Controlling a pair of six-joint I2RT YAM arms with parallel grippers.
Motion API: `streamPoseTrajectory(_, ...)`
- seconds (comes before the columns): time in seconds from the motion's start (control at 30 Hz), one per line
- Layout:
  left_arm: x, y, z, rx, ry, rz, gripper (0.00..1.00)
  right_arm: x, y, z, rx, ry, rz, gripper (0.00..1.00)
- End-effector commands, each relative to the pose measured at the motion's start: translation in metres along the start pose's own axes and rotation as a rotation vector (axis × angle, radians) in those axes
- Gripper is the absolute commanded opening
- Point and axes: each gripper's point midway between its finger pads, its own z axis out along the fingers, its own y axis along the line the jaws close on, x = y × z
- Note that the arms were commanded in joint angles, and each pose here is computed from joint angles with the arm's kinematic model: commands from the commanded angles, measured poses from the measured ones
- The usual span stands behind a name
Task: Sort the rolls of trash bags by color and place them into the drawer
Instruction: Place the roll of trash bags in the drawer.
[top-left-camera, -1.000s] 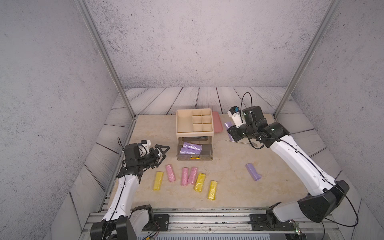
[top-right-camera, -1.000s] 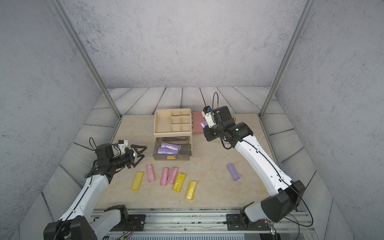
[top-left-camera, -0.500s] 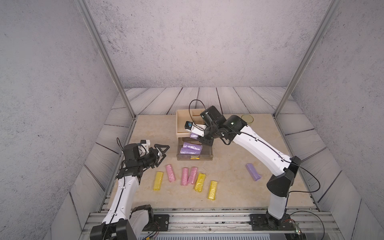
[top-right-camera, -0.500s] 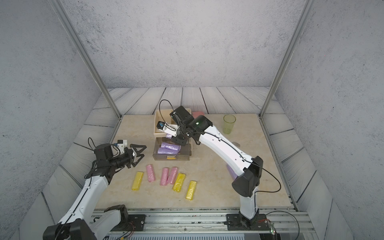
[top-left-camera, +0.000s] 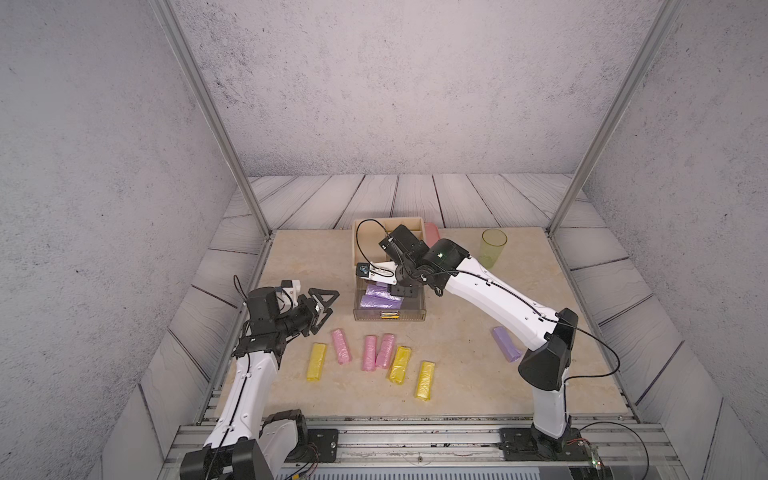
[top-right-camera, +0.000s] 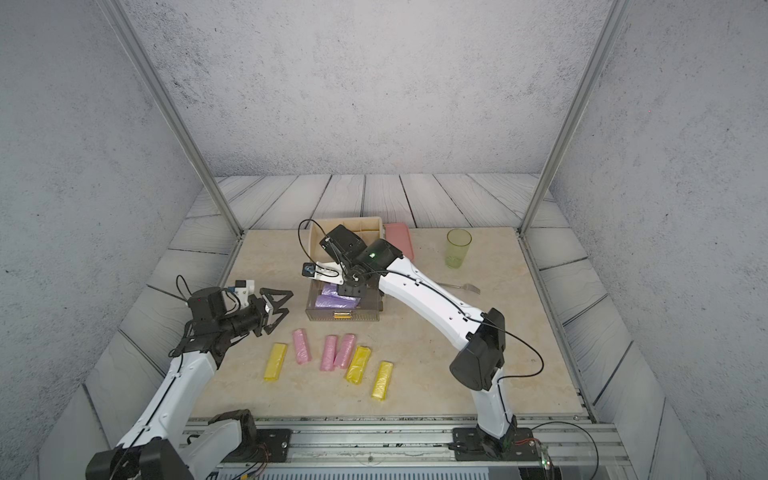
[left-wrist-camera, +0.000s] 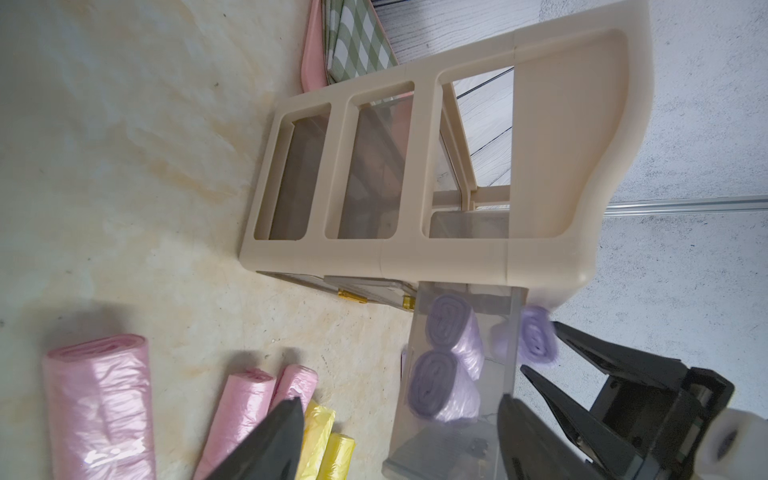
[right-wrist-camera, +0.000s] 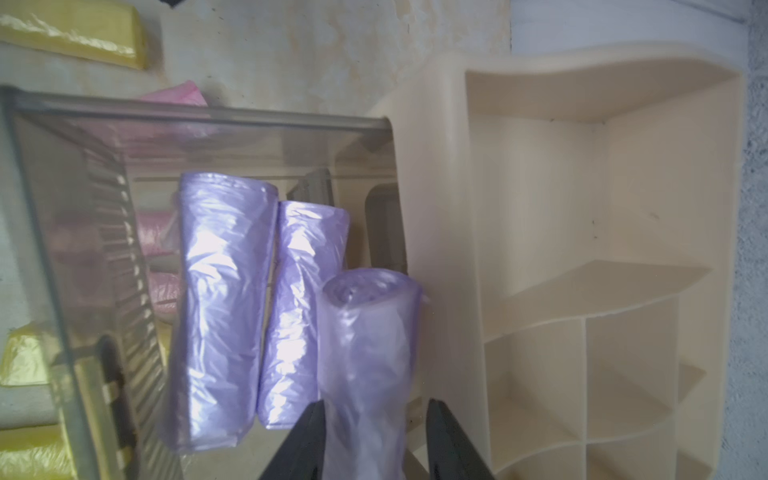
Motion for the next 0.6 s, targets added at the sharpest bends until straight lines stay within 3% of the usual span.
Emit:
streamPoseTrajectory(0.0,0.002,-0.011,-0.001,0.031,0.010,0.033,0.79,-0.001,-0.007,0.015,0.073,0.045,-0.018,0.53)
streamPoseTrajectory(0.07,0.002,-0.011,-0.001,0.032,0.010,0.036,0.79,-0.001,-0.008,0.016,0.088,0.043,-0.021,0.62)
streamPoseTrajectory(0.3,0.002,-0.011,-0.001,0.033,0.011,0.039,0.79,-0.014,-0.031,-0.003,0.205,-0.045,0.054,0.59)
streamPoseTrajectory(0.47,0.000,-0.017,-0.004,0.028,0.006,0.063,0.79,-0.021,-0.051,-0.069,0.328,-0.267,0.190,0.60)
streamPoseTrajectory(0.57,-0.001,-0.020,-0.005,0.028,0.002,0.075,0.79,-0.003,-0.048,-0.112,0.375,-0.386,0.275,0.66)
